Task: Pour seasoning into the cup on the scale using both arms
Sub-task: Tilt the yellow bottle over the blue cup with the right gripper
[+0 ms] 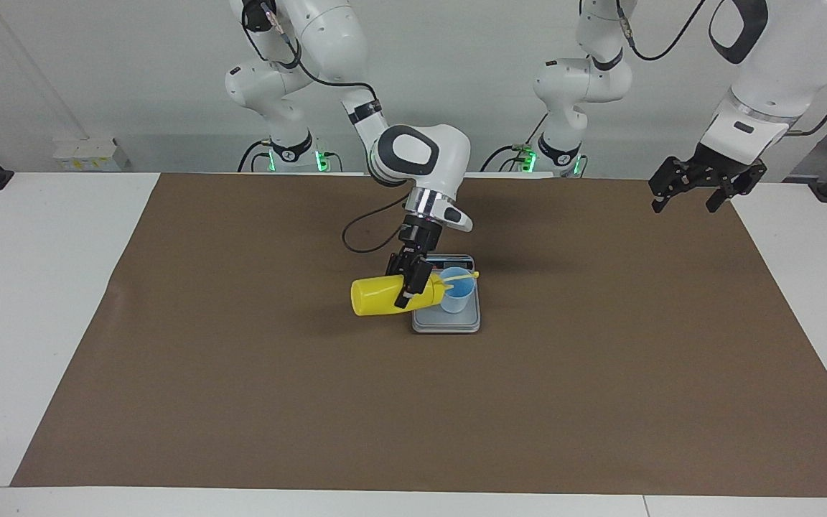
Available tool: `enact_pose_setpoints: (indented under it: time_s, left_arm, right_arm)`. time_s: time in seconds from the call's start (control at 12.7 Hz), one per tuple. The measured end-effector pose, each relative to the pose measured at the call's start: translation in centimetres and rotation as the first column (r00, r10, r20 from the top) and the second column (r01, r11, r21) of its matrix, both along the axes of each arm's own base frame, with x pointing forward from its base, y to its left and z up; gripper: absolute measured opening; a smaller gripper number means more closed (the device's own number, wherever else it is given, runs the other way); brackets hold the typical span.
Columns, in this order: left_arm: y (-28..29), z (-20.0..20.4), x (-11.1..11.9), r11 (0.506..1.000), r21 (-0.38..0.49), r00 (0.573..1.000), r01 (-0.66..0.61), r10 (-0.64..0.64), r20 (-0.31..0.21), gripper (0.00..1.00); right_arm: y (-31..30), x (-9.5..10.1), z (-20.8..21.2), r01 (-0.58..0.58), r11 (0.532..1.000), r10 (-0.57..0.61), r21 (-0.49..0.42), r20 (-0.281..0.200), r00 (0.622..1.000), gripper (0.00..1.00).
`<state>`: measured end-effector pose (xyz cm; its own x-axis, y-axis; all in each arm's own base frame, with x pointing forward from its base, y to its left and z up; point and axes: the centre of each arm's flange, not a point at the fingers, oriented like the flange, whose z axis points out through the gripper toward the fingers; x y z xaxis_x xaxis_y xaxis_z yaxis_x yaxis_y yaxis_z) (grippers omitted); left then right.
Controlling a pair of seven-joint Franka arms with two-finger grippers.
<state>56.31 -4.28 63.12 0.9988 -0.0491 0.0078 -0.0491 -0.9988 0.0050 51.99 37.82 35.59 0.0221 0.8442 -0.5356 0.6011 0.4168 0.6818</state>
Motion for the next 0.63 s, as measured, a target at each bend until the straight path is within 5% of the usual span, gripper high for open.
enact_pose_setpoints:
  time_s: [0.63]
  left_arm:
    - [0.00, -0.01, -0.01, 1.000, 0.000, 1.000, 0.000, 0.000, 0.000, 1.00]
  right_arm:
    - [0.20, -0.56, -0.75, -0.024, 0.999, 0.024, -0.039, 0.006, 1.000, 0.44]
